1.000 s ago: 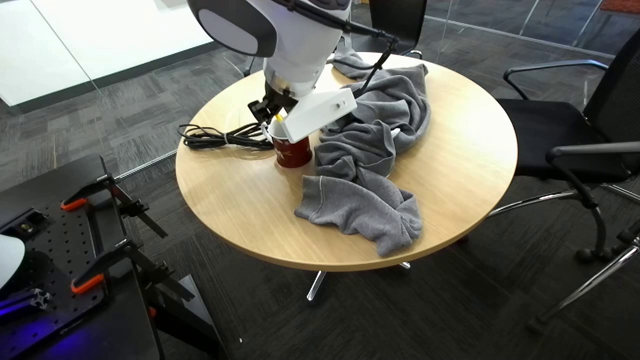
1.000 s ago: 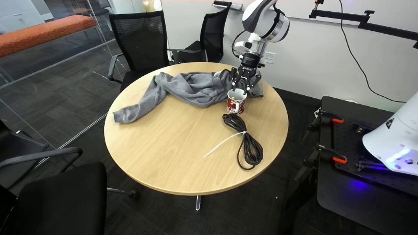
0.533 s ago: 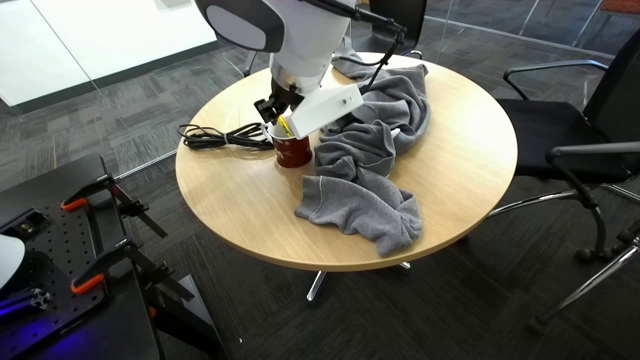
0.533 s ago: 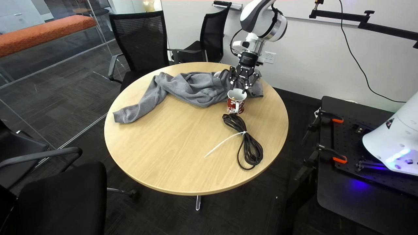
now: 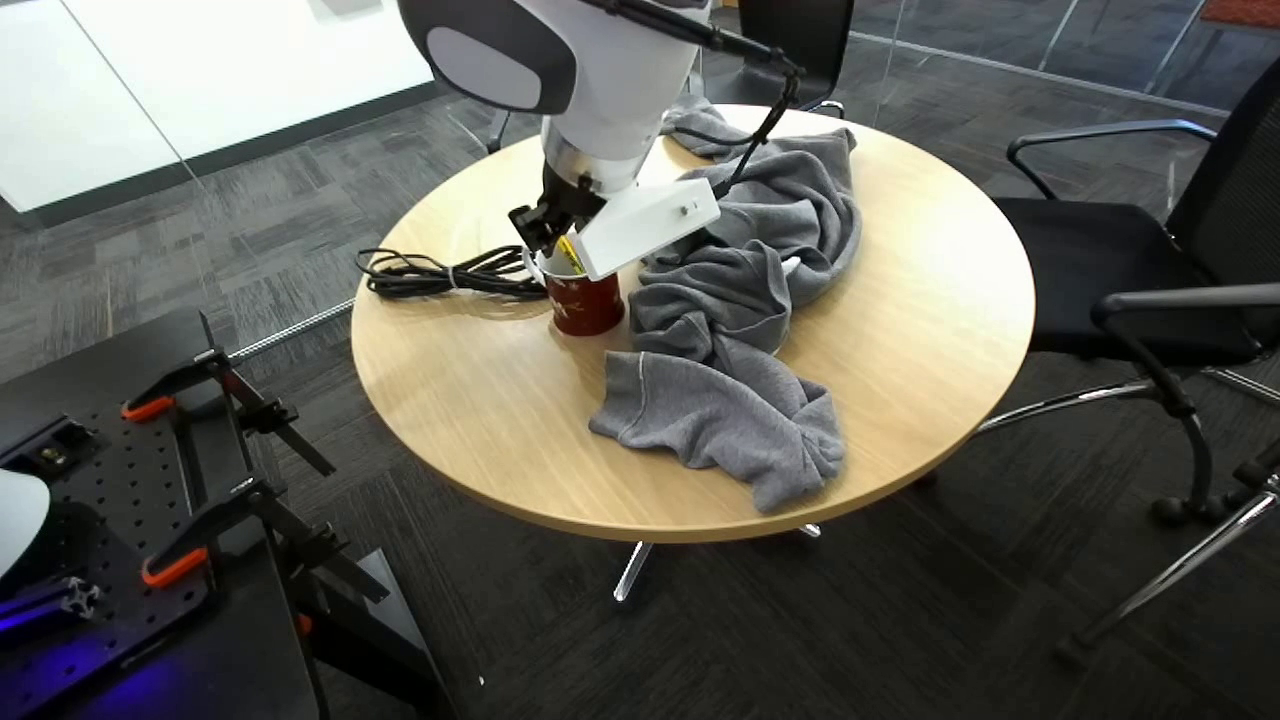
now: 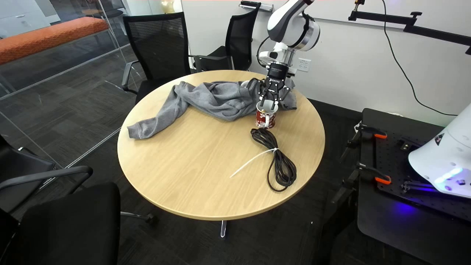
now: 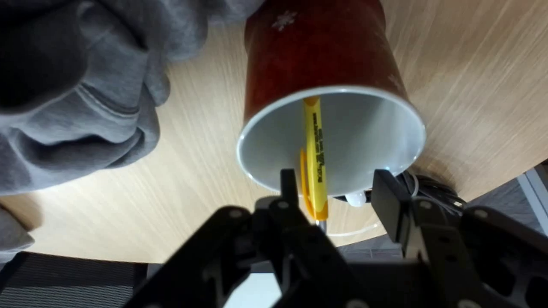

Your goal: Pick up the pen from the cup and put it on the table

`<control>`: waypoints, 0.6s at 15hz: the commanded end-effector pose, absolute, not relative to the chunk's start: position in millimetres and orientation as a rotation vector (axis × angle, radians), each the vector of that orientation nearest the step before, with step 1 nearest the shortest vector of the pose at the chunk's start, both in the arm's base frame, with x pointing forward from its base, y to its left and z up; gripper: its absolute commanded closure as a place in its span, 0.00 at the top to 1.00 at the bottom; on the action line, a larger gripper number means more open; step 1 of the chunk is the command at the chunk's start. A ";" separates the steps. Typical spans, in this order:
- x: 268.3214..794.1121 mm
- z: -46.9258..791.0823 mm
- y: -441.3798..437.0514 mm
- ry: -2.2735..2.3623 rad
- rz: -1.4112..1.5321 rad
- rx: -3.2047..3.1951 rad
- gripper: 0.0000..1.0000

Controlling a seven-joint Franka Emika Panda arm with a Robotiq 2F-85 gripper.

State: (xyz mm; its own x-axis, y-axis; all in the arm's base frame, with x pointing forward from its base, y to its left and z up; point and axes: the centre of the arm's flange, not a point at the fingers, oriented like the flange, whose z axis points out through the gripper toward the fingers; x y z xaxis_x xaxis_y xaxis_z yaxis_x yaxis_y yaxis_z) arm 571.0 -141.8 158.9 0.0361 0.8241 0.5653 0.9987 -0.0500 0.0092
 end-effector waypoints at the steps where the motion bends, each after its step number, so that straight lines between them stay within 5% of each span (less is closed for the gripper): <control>1: 577.7 155.0 -140.9 -1.840 -0.587 -1.954 0.49; 9: 581.4 148.7 -138.7 -1.833 -0.585 -1.947 0.43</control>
State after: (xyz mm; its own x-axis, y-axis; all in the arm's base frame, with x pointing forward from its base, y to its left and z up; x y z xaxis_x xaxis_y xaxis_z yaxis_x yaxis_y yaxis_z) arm 570.1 -138.5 147.4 0.0411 0.8212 0.5692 0.9990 -0.0451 -0.0071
